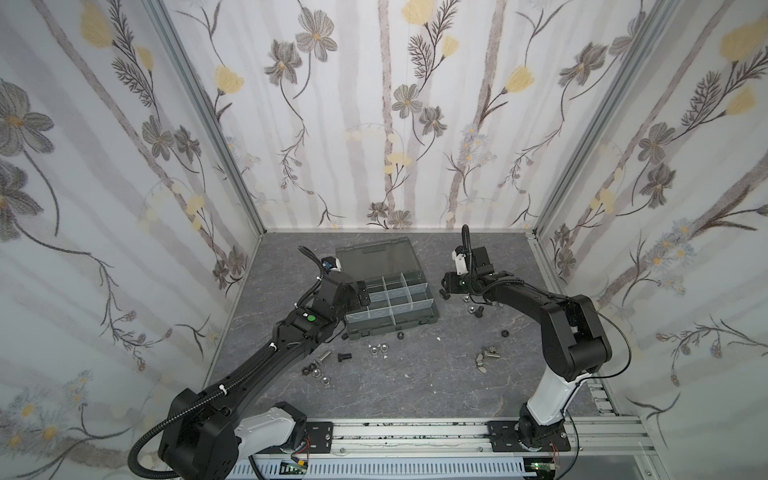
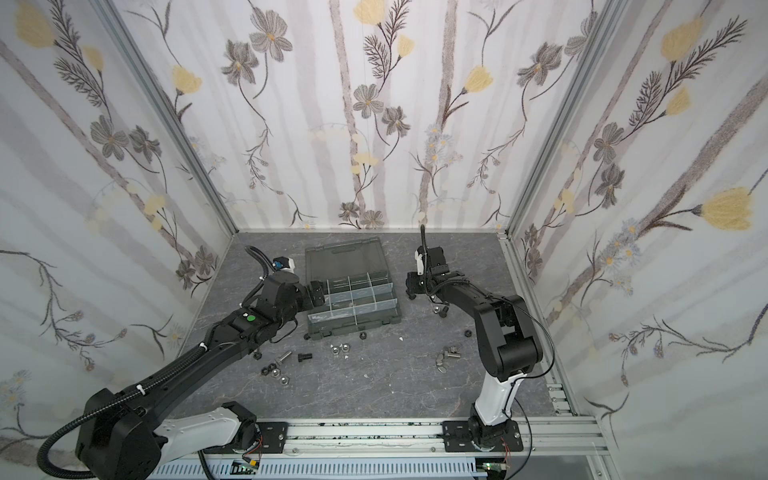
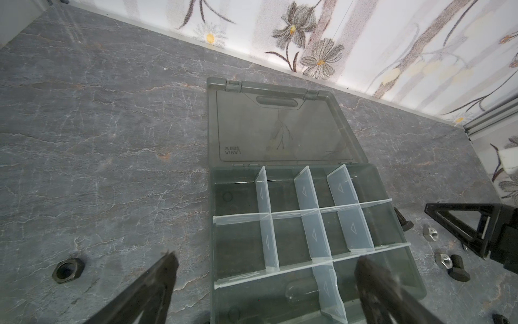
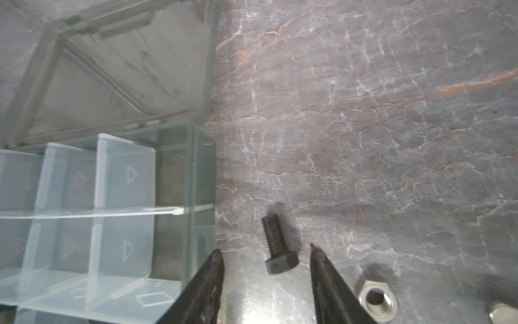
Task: Sort the screws and nuts into containers
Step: 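Lower right gripper and grasp the black hex bolt by its head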
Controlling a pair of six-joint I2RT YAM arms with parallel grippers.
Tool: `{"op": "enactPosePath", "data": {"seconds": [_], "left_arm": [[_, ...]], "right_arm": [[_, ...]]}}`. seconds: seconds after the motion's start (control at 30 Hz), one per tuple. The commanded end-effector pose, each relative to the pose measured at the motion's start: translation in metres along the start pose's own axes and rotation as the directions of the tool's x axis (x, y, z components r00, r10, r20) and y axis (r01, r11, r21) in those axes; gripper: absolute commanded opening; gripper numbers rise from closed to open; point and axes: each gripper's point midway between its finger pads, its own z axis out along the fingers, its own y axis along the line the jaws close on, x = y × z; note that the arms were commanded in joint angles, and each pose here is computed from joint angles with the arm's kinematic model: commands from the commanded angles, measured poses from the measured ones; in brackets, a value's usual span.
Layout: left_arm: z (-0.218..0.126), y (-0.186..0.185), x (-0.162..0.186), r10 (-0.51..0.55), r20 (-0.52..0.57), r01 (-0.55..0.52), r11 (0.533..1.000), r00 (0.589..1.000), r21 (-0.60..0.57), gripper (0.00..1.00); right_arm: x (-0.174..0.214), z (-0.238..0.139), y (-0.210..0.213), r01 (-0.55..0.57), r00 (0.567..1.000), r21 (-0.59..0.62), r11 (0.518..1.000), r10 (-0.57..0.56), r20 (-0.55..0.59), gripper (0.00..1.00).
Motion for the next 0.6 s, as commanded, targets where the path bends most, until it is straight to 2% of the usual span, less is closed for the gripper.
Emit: {"op": "enactPosePath", "data": {"seconds": [0.0, 0.57], "left_arm": [[0.000, 0.000, -0.004, -0.006, 0.027, 0.006, 1.000, 1.000, 0.003, 1.00], [0.001, 0.001, -0.003, 0.012, 0.039, -0.012, 1.000, 0.999, 0.004, 1.00]], "right_arm": [[0.013, 0.008, -0.009, 0.031, 0.998, 0.041, 0.999, -0.029, -0.052, 0.50], [0.042, 0.032, -0.008, 0.110, 0.981, 0.087, 0.990, -0.094, -0.171, 0.43]]}}
